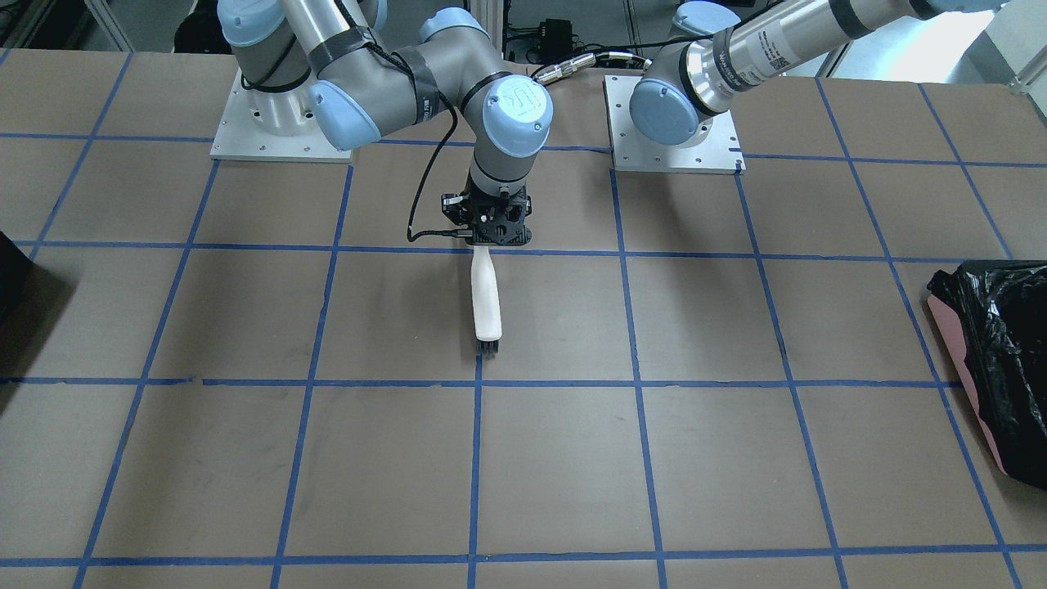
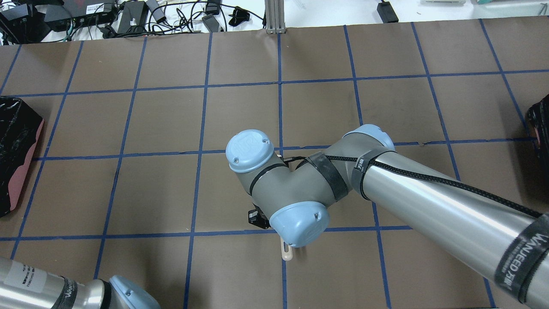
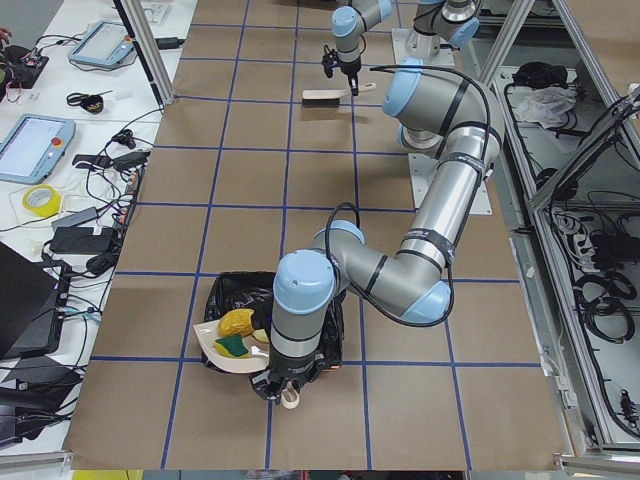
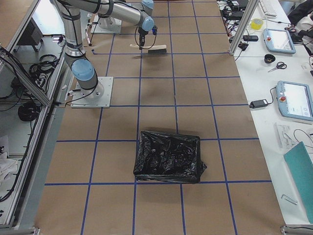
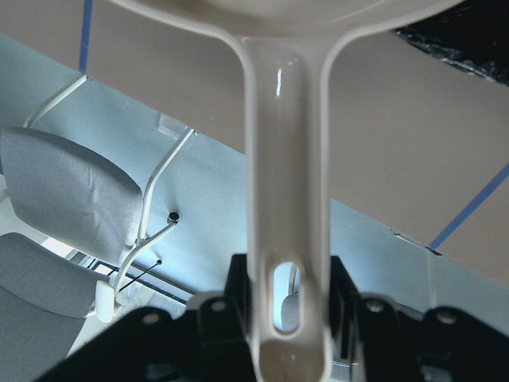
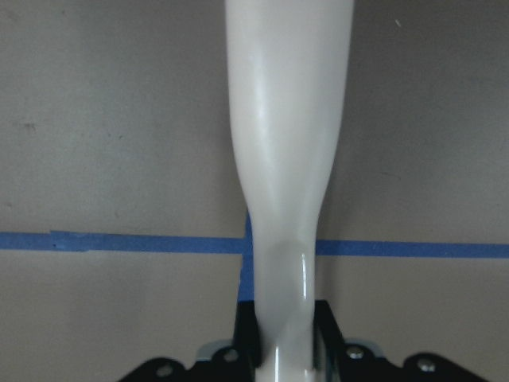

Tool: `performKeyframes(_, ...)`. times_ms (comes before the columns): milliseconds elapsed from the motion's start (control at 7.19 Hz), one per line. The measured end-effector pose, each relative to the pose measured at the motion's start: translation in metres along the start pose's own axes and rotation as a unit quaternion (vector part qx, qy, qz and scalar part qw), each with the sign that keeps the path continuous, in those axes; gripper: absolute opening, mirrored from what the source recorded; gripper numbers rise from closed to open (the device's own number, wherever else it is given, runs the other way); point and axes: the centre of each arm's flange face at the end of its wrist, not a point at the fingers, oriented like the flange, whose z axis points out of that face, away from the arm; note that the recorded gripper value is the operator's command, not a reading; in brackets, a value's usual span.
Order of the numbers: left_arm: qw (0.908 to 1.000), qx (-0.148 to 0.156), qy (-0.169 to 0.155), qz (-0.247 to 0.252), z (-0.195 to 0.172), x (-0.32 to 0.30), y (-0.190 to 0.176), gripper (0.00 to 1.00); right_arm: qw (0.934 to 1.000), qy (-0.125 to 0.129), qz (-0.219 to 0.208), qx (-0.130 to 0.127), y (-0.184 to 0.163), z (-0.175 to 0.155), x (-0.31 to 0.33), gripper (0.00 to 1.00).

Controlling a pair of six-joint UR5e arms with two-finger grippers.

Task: Sweep and dump trash in nearest bin
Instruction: 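Tilt the dustpan over the bin to dump the trash with the left gripper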

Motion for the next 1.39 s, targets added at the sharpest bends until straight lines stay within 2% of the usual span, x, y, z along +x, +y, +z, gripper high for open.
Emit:
performKeyframes(139, 0.9988, -0.039, -0.001, 0.030, -0.008, -0.004, -0.024, 0.00, 1.0000, 0.000, 0.001, 0.000, -0.001, 0.000, 0.001, 0.00)
performKeyframes(417, 0.9915, -0.095, -0.027, 0.085, -0.025, -0.001, -0.048, 0.00, 1.0000, -0.001, 0.004, 0.000, -0.002, -0.001, 0.000, 0.30)
performKeyframes(695, 0.9859, -0.122, -0.048, 0.104, -0.042, 0.001, -0.049, 0.00, 1.0000, -0.004, 0.006, -0.001, -0.002, 0.000, 0.000, 0.36)
performKeyframes(834, 0.9844, -0.132, -0.047, 0.106, -0.049, 0.002, -0.050, 0.00, 1.0000, -0.004, 0.007, -0.003, -0.003, 0.001, -0.001, 0.44)
performKeyframes(1112, 0.9777, -0.163, -0.038, 0.127, -0.064, -0.001, -0.058, 0.00, 1.0000, -0.004, 0.007, -0.003, -0.003, 0.002, -0.001, 0.64)
performKeyframes(1251, 0.9706, -0.186, -0.035, 0.148, -0.070, -0.005, -0.070, 0.00, 1.0000, -0.004, 0.008, -0.002, -0.003, 0.001, -0.001, 0.81)
performKeyframes(1390, 0.9626, -0.206, -0.033, 0.172, -0.074, -0.005, -0.081, 0.00, 0.9999, -0.006, 0.009, 0.001, -0.004, -0.001, -0.001, 0.94)
